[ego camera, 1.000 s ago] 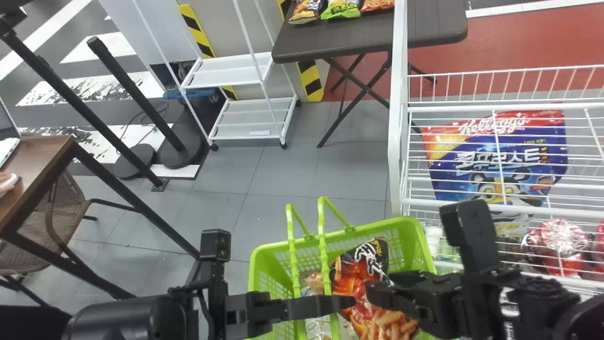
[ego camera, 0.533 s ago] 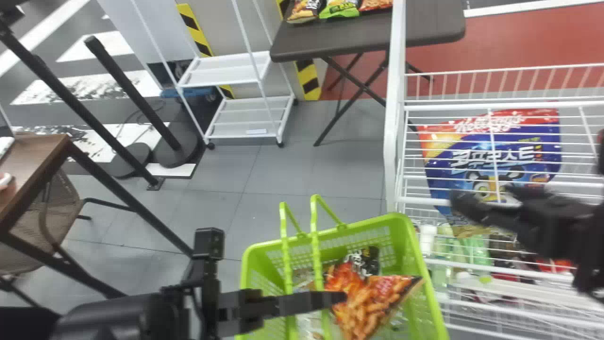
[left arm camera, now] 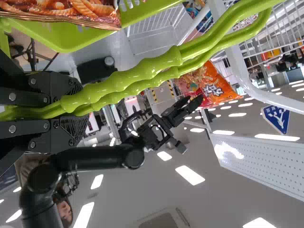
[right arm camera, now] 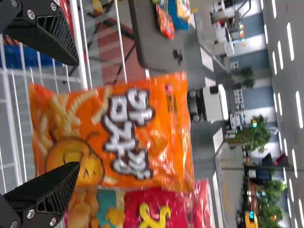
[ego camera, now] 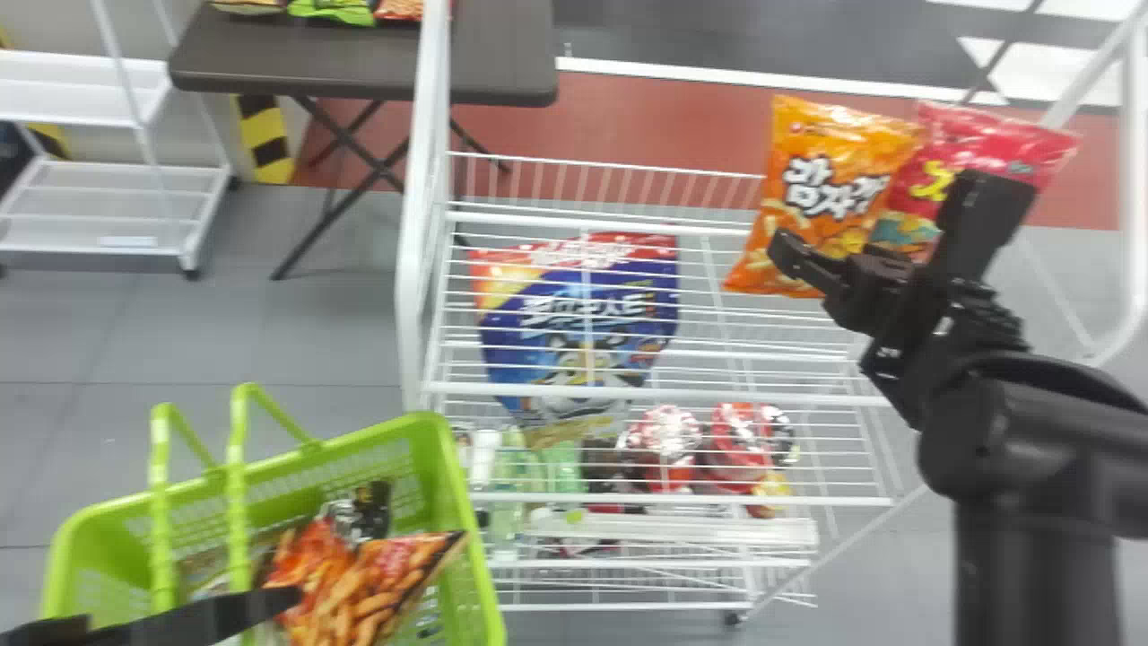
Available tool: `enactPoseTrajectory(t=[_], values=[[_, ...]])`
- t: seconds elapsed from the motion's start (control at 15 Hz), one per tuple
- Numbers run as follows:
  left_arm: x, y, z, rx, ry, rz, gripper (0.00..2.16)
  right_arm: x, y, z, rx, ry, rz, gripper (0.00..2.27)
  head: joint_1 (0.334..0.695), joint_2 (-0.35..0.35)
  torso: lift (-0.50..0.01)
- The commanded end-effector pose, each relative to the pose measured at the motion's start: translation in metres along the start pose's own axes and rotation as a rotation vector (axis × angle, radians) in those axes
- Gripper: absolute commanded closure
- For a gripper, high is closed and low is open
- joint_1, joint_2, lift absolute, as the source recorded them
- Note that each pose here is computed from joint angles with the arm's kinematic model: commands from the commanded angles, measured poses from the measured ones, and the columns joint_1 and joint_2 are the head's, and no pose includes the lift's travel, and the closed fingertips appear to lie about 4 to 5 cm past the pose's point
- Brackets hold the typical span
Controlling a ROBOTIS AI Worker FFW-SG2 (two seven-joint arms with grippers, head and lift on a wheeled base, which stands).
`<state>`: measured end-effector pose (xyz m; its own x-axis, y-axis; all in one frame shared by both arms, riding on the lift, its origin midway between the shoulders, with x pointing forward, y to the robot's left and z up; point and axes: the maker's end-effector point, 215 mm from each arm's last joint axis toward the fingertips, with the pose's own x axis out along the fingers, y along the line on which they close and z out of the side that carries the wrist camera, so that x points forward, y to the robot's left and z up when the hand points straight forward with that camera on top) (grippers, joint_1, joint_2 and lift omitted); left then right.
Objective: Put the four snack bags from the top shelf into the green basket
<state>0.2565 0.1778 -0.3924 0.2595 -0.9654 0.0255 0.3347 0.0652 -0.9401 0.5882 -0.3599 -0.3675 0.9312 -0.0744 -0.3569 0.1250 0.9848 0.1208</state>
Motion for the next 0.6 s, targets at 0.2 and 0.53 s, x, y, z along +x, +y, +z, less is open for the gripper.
enactPoseTrajectory(t=[0.2, 0.53], values=[[0.000, 0.000, -0.001, -0.009, -0.007, -0.012, 2.15, 0.057, -0.013, 0.010, -0.056, -0.029, -0.038, 0.07, 0.695, -0.255, 0.000], [0.000, 0.002, -0.001, -0.005, -0.010, -0.012, 2.15, 0.071, 0.012, -0.027, -0.075, 0.130, 0.041, 0.92, 0.695, -0.224, 0.000]])
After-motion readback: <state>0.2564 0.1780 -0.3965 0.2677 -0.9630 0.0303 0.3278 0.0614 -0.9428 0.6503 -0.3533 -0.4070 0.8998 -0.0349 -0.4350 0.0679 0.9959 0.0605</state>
